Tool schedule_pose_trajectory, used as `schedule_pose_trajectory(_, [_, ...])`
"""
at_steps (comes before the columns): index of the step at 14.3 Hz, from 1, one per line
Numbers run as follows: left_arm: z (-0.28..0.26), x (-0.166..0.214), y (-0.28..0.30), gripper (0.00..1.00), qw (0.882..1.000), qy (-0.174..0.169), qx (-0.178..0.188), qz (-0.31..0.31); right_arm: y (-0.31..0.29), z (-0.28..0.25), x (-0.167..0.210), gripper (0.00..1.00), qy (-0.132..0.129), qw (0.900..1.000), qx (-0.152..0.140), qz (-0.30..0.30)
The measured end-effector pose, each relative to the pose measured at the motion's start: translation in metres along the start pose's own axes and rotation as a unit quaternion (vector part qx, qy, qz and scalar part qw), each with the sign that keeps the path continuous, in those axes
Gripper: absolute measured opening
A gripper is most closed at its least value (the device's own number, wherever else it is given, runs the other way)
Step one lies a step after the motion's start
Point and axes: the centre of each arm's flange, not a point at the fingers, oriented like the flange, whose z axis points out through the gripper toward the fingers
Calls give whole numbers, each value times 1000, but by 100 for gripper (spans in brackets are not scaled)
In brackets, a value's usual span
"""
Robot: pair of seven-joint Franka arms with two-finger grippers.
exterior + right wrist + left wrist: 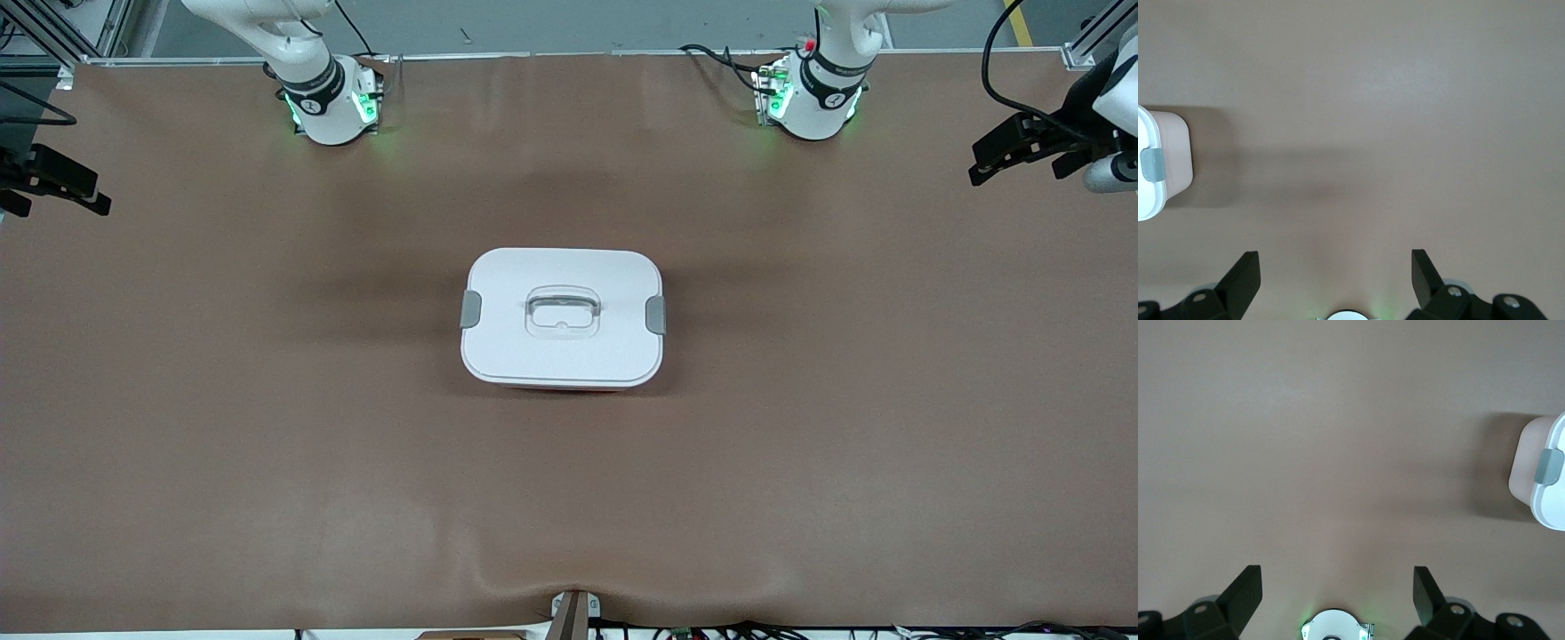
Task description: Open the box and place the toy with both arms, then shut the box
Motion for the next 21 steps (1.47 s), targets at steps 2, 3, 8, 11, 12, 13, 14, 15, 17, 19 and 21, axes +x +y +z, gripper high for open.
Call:
schedule_pose_trajectory(2, [2,1,-1,100,1000,-2,0,-1,0,0,0,100,0,1000,0,0])
schedule_pose_trajectory(3, [3,2,-1,100,1000,-3,0,-1,0,0,0,100,0,1000,0,0])
schedule_pose_trajectory(8, [10,8,-1,100,1000,-11,1,-2,-1,0,0,100,0,1000,0,-1])
schedule_pose_trajectory(11, [12,9,0,100,1000,-12,1,-1,-1,0,0,100,0,1000,0,-1])
schedule_pose_trajectory(12, [12,9,0,100,1000,-12,1,-1,0,0,0,100,0,1000,0,0])
schedule_pose_trajectory(13, [12,9,0,100,1000,-12,1,-1,0,0,0,100,0,1000,0,0])
schedule_pose_trajectory(14, [12,9,0,100,1000,-12,1,-1,0,0,0,100,0,1000,0,0])
schedule_pose_trajectory(15, [11,9,0,100,1000,-11,1,-1,0,0,0,100,0,1000,0,0])
schedule_pose_trajectory(17, [10,9,0,100,1000,-9,1,-1,0,0,0,100,0,1000,0,0])
schedule_pose_trajectory(19, [9,9,0,100,1000,-8,1,-1,0,0,0,100,0,1000,0,0])
schedule_pose_trajectory(21, [9,9,0,100,1000,-8,1,-1,0,0,0,100,0,1000,0,0])
